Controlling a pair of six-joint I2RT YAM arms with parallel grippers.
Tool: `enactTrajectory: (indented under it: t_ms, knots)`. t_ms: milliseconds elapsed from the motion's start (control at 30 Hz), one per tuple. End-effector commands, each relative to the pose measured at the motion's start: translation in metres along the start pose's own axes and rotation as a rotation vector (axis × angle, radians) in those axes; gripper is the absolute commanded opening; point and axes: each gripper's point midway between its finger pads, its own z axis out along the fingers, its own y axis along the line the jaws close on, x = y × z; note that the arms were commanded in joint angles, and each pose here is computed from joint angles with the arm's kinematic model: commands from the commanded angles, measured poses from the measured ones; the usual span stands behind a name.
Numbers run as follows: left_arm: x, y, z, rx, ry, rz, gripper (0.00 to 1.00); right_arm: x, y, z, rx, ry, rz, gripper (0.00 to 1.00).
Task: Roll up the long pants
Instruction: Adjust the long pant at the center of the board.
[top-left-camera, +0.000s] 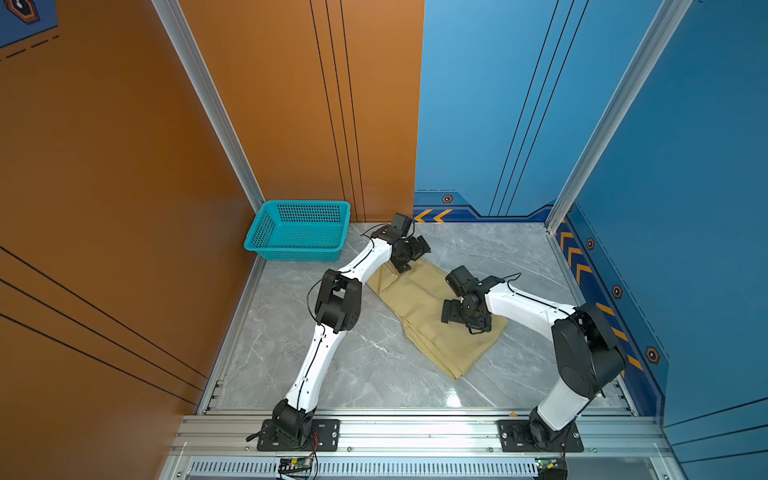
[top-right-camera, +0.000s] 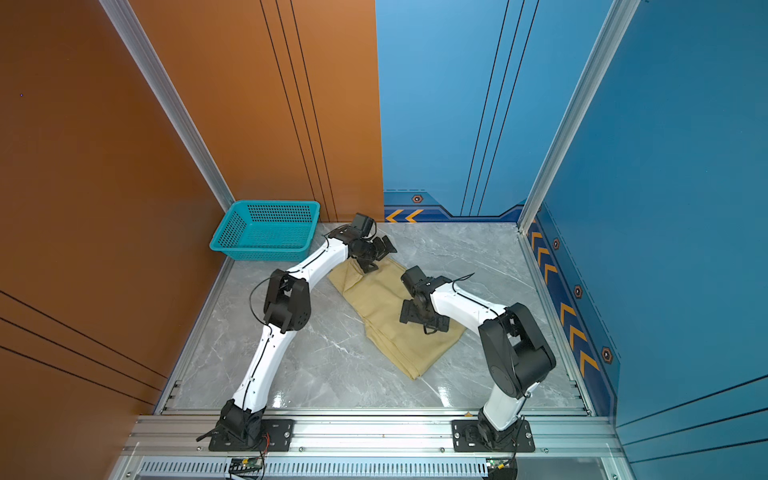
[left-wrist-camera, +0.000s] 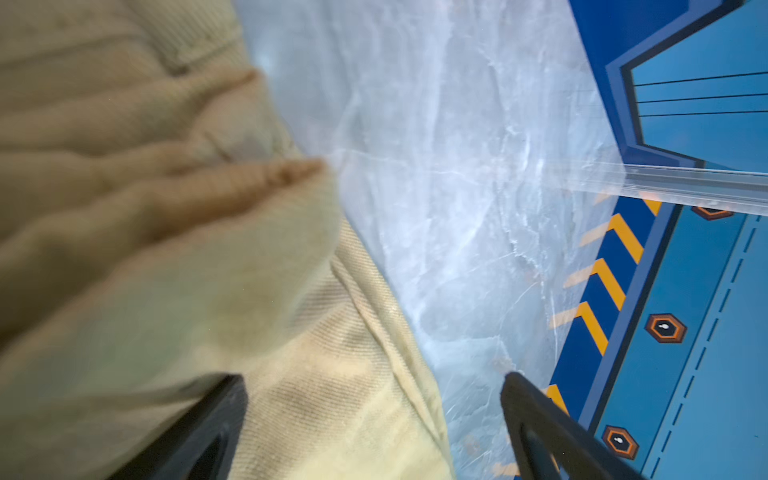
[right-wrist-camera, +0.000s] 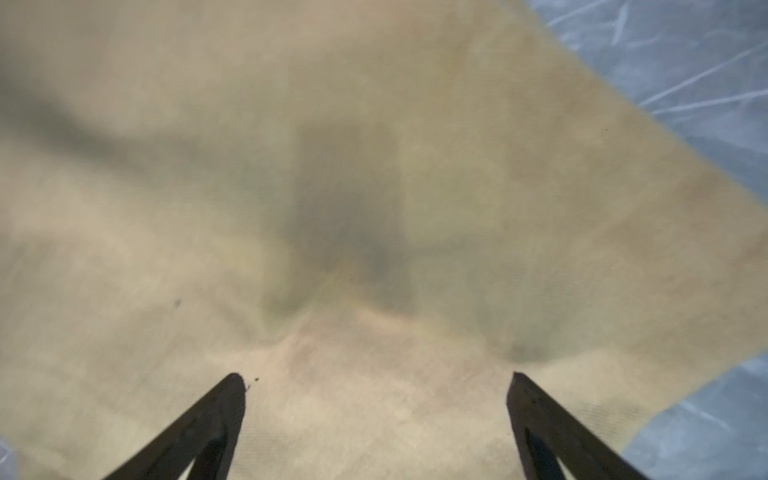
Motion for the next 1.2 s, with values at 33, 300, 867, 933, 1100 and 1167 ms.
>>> enactTrajectory:
  t_ms: [33,300,867,933,1100,1167]
  knots:
    - [0.002,0.011,0.020,-0.034,0.030,-0.086,0.98,0.023,0.015,-0.011,0.002,-0.025,-0.004,1.00]
    - [-0.016,0.008,0.004,-0.009,0.011,-0.066,0.98,0.019,0.091,-0.006,-0.009,-0.053,-0.142,1.00]
    - [-0.027,0.091,-0.100,-0.179,0.006,-0.009,0.99,-0.057,0.020,-0.040,0.080,-0.158,-0.070,1.00]
    - [-0.017,0.078,-0.103,-0.145,0.032,0.013,0.99,-0.063,0.003,-0.039,0.125,-0.163,-0.079,1.00]
    - [0.017,0.049,-0.116,-0.129,0.041,0.080,0.99,-0.066,-0.037,-0.029,0.205,-0.127,-0.074,1.00]
    - [0.036,0.037,-0.116,-0.114,0.067,0.091,0.99,-0.062,-0.046,-0.024,0.225,-0.110,-0.075,1.00]
